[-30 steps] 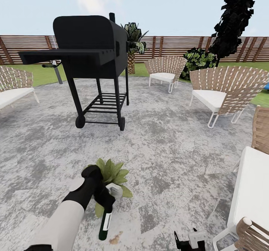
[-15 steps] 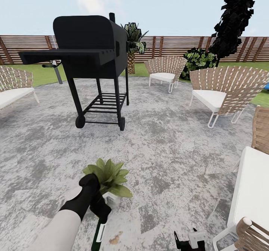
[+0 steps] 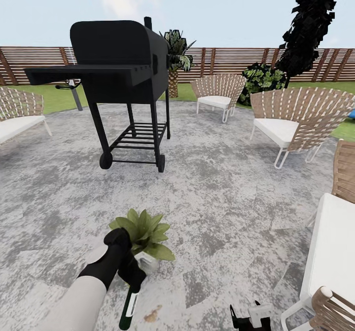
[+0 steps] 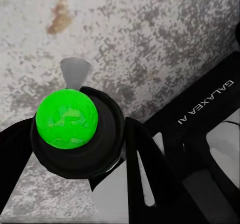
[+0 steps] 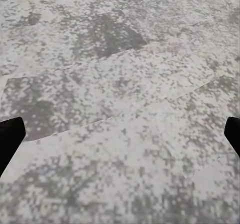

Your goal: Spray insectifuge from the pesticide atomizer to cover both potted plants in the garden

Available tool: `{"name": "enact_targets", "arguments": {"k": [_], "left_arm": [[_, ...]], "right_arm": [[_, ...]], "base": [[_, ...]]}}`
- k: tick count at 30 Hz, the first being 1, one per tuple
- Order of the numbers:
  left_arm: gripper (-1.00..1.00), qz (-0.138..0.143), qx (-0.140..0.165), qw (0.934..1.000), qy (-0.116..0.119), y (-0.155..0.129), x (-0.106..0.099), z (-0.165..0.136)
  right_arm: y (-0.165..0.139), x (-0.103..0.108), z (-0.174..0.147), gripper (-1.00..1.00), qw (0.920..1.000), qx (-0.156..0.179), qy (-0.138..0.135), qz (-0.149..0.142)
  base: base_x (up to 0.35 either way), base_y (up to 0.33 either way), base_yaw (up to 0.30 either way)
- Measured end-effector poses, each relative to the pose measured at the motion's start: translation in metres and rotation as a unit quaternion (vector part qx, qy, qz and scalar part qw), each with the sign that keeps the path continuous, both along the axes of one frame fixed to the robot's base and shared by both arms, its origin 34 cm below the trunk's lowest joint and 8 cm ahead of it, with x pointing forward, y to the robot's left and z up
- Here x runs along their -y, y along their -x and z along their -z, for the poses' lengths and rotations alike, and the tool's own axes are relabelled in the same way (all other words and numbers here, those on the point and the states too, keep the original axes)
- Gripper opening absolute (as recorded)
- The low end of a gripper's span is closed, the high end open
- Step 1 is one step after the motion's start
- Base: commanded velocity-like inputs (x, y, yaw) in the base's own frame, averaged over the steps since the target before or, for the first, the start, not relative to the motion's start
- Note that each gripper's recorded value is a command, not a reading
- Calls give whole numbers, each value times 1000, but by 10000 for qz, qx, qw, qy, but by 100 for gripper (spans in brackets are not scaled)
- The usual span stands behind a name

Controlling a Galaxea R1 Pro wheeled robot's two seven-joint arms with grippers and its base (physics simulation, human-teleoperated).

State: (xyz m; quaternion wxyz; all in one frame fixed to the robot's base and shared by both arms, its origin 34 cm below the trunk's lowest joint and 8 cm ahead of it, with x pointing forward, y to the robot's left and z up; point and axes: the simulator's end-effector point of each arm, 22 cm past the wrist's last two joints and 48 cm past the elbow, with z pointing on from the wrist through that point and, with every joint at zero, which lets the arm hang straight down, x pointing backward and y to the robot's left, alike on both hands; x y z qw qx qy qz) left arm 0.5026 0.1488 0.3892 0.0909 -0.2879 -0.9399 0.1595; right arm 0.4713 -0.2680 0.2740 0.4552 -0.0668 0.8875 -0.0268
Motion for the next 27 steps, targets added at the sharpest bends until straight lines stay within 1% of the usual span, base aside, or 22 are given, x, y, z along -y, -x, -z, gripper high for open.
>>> {"name": "enact_targets", "arguments": {"k": [2, 6, 8, 9, 14, 17, 21, 27], "left_arm": [[-100, 15, 45, 9999, -91, -1, -6, 2], [-100, 66, 307, 9979, -558, -11, -30, 11], [-100, 95, 393, 9966, -725, -14, -37, 14], [-100, 83, 422, 9962, -760, -15, -40, 15], [-100, 65, 428, 9960, -784, -15, -42, 16], [-100, 68, 433, 9961, -770, -15, -40, 16], [-100, 80, 440, 9961, -766, -16, -39, 15], [-100, 59, 420, 9962, -755, -14, -40, 16]], "right_arm": [[0, 0, 0, 100, 10000, 1, 0, 0], [0, 0, 0, 100, 10000, 4, -4, -1], [0, 0, 0, 100, 10000, 1, -1, 0], [0, 0, 0, 100, 10000, -1, -3, -1], [0, -1, 0, 100, 10000, -4, -7, -2], [0, -1, 0, 100, 10000, 1, -9, -2], [0, -1, 0, 100, 10000, 6, -5, 3], [0, -1, 0, 100, 10000, 2, -3, 4]], "base": [[-54, 0, 0], [-249, 0, 0], [-323, 8, 0], [-332, 59, 0], [-289, 175, 0], [-159, 263, 0], [74, 294, -58], [133, 268, -236]]}}
